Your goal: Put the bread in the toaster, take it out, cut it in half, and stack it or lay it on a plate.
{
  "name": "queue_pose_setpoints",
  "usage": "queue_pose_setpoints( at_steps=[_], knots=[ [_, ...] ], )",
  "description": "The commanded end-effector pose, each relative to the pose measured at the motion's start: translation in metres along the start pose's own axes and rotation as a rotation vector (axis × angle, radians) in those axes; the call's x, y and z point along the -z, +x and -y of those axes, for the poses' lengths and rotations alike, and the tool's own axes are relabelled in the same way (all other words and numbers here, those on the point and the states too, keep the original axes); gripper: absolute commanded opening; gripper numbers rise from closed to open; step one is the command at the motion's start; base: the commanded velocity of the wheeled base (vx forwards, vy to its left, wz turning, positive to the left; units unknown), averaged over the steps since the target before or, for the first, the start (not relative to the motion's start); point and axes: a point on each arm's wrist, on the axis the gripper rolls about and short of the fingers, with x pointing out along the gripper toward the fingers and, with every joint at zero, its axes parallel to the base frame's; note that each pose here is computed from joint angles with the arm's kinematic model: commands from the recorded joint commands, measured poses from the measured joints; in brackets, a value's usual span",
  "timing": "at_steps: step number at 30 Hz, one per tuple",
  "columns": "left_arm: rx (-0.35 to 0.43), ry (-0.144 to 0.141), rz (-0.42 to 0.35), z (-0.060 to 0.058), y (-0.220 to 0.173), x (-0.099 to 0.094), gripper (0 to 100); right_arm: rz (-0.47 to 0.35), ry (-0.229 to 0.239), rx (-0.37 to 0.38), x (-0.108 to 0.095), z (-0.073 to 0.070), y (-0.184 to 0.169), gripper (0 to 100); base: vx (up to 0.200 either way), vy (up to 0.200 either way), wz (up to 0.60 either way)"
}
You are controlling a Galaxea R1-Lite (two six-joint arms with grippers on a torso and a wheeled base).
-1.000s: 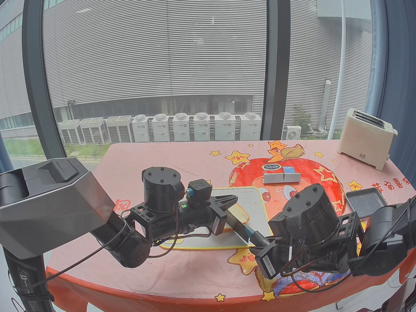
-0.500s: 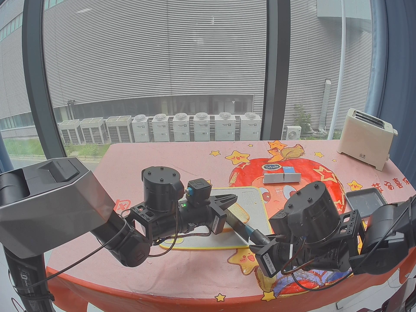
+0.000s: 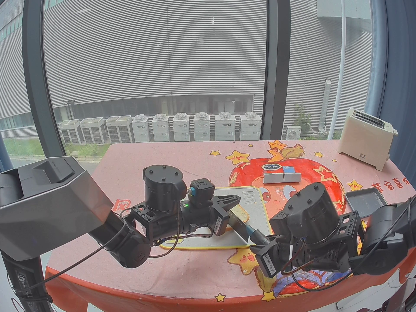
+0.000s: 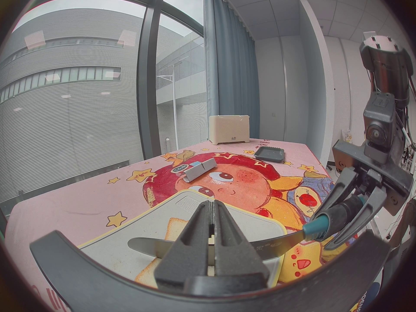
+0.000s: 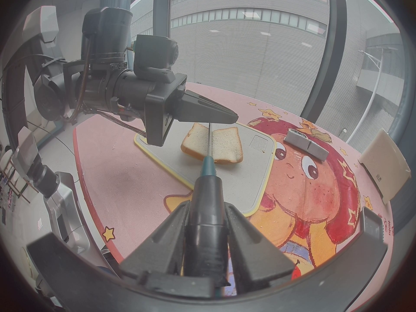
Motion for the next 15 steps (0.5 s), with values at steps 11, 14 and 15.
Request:
queue_pose_setpoints(
  at_steps=[11, 14, 15],
  knots=[
    [-0.012, -0.011, -0.031, -0.005, 0.008, 0.016, 0, 0.015, 0.010, -0.007, -0.004, 0.002, -0.003, 0, 0.000, 0.000, 0.00],
    [-0.020, -0.003, 0.002, -0.009, 0.010, 0.007, 0, 0.013, 0.008, -0.008, -0.003, 0.002, -0.002, 0, 0.000, 0.000, 0.00],
    [-0.023, 0.001, 0.015, -0.010, 0.010, 0.004, 0, 0.013, 0.008, -0.008, -0.003, 0.002, -0.002, 0, 0.000, 0.000, 0.00]
  ],
)
